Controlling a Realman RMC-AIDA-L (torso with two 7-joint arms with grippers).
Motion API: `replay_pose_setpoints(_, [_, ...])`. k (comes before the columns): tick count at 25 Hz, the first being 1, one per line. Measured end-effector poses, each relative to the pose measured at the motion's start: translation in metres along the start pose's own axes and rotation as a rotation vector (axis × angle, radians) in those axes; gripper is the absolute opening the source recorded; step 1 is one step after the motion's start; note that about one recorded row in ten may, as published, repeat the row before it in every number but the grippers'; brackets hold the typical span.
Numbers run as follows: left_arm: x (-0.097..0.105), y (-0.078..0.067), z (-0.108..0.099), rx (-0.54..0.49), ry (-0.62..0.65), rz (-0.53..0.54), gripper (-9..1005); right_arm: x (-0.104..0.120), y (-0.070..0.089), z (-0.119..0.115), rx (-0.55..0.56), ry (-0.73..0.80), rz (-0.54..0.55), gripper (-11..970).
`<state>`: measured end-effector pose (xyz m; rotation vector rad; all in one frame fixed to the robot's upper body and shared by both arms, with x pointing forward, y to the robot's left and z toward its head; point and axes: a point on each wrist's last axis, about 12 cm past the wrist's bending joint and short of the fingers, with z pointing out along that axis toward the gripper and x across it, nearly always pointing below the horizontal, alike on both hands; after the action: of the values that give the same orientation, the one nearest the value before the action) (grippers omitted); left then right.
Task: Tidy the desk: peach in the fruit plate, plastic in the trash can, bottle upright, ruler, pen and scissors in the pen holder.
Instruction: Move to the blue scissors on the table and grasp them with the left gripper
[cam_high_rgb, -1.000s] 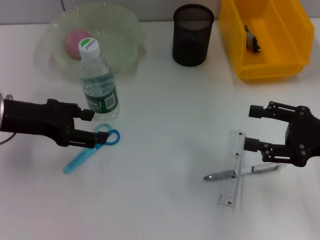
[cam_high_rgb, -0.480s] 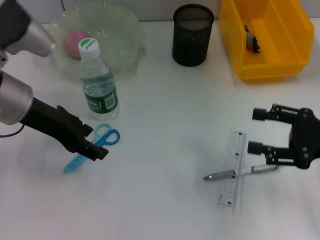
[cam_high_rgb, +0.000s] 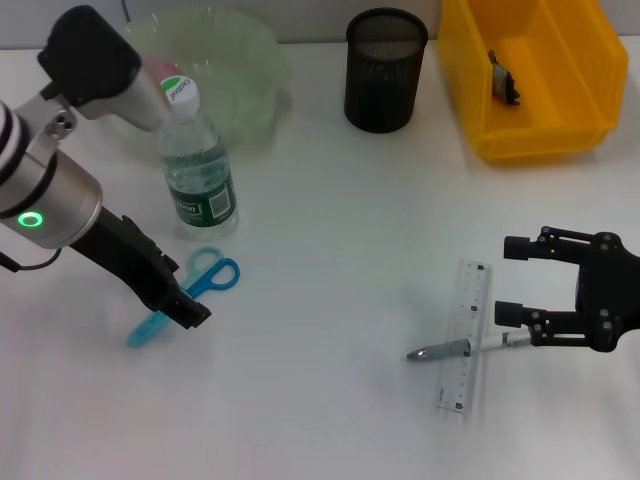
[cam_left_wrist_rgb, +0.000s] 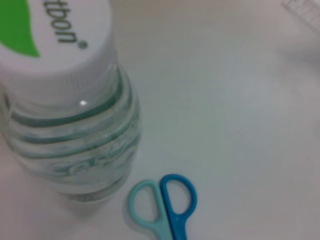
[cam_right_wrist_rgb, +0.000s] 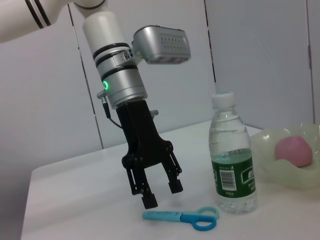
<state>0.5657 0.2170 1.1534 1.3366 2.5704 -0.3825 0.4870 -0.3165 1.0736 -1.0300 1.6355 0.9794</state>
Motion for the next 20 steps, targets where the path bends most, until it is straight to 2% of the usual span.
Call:
replay_pose_setpoints(6, [-0.010,-0.006,0.006,-0.069,0.093,0.020,783,0.000,0.000,0.000,0.001,0.000,-0.001,787])
replay_pose_setpoints(7, [-0.017,-0.014,0.009,-0.112,0.124,0.048,783,0.000,0.000,0.000,0.001,0.000,-0.002,787])
replay_pose_setpoints(9, [-0.020,-0.017,0.011,-0.135,0.130,0.063,783,0.000,0.000,0.000,0.001,0.000,-0.001,787])
replay_pose_setpoints(13, [-0.024,-0.026,0.015,-0.160,0.131,0.094,783,0.000,0.001,0.000,0.002,-0.001,0.000,787])
replay_pose_setpoints(20, [-0.024,-0.028,0.020,-0.162,0.140,0.099,782,0.001,0.001,0.000,0.003,-0.001,0.001,787])
